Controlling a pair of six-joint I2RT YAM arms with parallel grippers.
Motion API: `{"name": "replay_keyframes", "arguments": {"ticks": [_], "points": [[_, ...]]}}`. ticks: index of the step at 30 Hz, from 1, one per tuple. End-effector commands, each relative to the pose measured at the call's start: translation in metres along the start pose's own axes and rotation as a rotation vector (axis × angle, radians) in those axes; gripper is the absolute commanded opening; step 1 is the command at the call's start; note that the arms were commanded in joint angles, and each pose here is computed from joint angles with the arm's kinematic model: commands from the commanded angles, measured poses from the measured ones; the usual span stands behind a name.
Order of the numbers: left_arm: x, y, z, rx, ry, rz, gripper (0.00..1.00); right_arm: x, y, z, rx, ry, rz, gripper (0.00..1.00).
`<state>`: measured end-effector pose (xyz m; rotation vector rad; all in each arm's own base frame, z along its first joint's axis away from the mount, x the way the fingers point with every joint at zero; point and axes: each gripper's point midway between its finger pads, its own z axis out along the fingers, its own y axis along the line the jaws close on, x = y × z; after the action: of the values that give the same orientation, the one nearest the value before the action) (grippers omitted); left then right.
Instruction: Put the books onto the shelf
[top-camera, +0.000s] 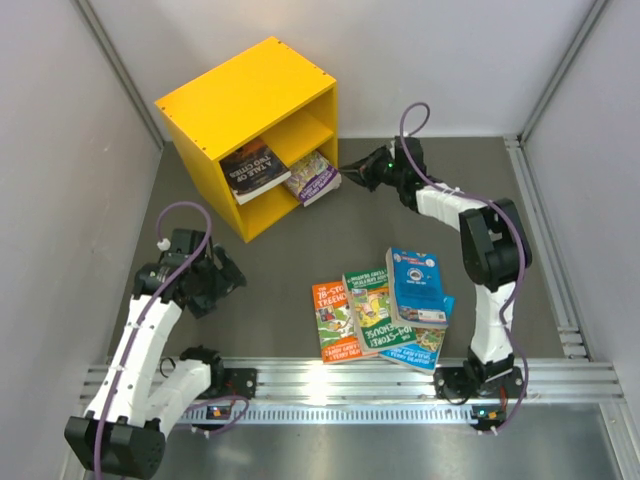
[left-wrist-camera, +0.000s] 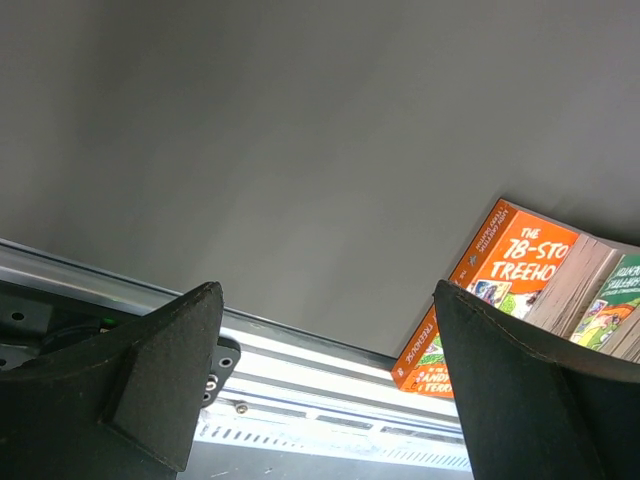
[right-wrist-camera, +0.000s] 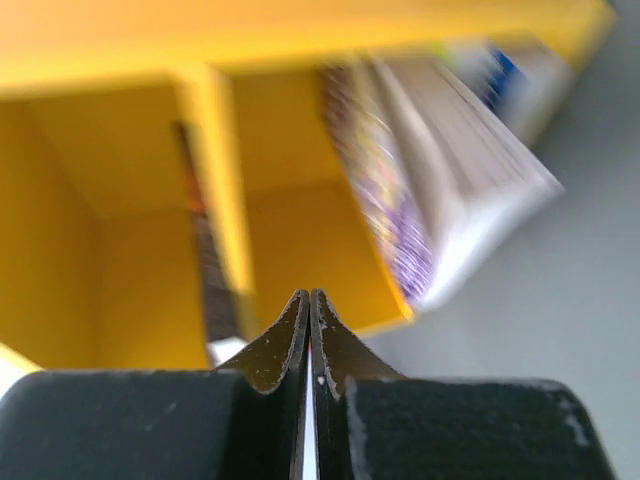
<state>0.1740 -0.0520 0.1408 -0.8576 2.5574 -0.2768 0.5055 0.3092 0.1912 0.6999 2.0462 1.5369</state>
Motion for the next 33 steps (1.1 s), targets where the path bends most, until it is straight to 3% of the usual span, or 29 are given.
{"name": "replay_keyframes", "arguments": {"ticks": [1, 8, 33], "points": [[-0.006, -0.008, -0.003, 0.043, -0.037, -0.008, 0.91, 0.025, -0.029, -0.011, 0.096, 0.04, -0.006, 0.0], [-0.006, -0.003, -0.007, 0.029, -0.047, -0.012, 0.91, 0.039, -0.066, 0.01, 0.194, 0.096, -0.006, 0.0], [-0.024, 0.011, -0.028, -0.047, -0.14, 0.038, 0.94, 0.016, -0.056, 0.096, 0.172, 0.072, 0.036, 0.0]]}}
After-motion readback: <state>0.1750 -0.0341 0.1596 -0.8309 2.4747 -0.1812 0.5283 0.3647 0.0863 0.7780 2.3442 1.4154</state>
